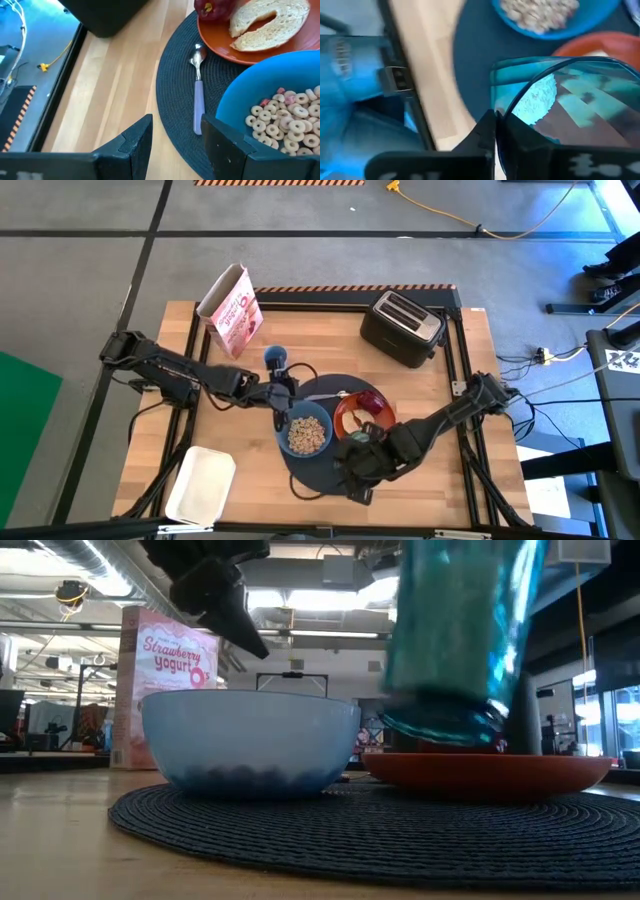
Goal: Arrange a breakfast setting
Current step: Put the transparent blue glass on the mat
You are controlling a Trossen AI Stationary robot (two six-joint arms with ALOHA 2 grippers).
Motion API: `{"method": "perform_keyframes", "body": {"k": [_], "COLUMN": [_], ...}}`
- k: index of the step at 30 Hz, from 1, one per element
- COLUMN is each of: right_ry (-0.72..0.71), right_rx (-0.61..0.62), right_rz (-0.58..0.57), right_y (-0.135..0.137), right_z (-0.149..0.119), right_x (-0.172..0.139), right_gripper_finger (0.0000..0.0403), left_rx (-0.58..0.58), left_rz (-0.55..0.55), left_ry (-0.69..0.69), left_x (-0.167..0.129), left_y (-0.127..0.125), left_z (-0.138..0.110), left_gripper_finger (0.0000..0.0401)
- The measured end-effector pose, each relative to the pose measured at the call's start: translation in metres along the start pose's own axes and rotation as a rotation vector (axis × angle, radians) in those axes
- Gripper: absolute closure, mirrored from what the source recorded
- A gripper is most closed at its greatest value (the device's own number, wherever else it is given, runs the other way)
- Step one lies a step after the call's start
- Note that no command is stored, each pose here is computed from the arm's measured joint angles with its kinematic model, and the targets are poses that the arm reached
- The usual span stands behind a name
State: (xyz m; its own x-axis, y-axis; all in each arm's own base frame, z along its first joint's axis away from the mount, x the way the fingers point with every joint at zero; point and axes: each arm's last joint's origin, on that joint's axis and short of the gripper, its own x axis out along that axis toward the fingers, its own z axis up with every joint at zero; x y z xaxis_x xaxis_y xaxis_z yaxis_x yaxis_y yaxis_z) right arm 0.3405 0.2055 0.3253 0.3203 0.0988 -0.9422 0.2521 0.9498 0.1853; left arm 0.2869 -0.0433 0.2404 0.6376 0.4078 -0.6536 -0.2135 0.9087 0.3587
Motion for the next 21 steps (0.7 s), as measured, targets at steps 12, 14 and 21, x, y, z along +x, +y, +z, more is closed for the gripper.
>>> {"method": "perform_keyframes", "body": {"k": [12,14,21], "right_ry": [0.051,0.073,0.047], "right_rx": [-0.224,-0.238,-0.287], "right_rz": [-0.014,-0.014,-0.031], "right_y": [-0.005,-0.007,-0.01], "right_z": [0.015,0.017,0.021], "right_x": [0.031,0.036,0.036], "right_gripper_finger": [0.0403,0.0403,0.0397], "left_rx": [0.0,-0.004,-0.004], "left_rz": [0.015,0.029,0.034], "left_ry": [0.03,0.03,0.035], "left_x": [-0.002,-0.002,-0.002], "left_y": [-0.003,-0.002,-0.002], "left_z": [-0.004,-0.004,-0.005], "left_gripper_finger": [0.0238,0.0238,0.0238]}}
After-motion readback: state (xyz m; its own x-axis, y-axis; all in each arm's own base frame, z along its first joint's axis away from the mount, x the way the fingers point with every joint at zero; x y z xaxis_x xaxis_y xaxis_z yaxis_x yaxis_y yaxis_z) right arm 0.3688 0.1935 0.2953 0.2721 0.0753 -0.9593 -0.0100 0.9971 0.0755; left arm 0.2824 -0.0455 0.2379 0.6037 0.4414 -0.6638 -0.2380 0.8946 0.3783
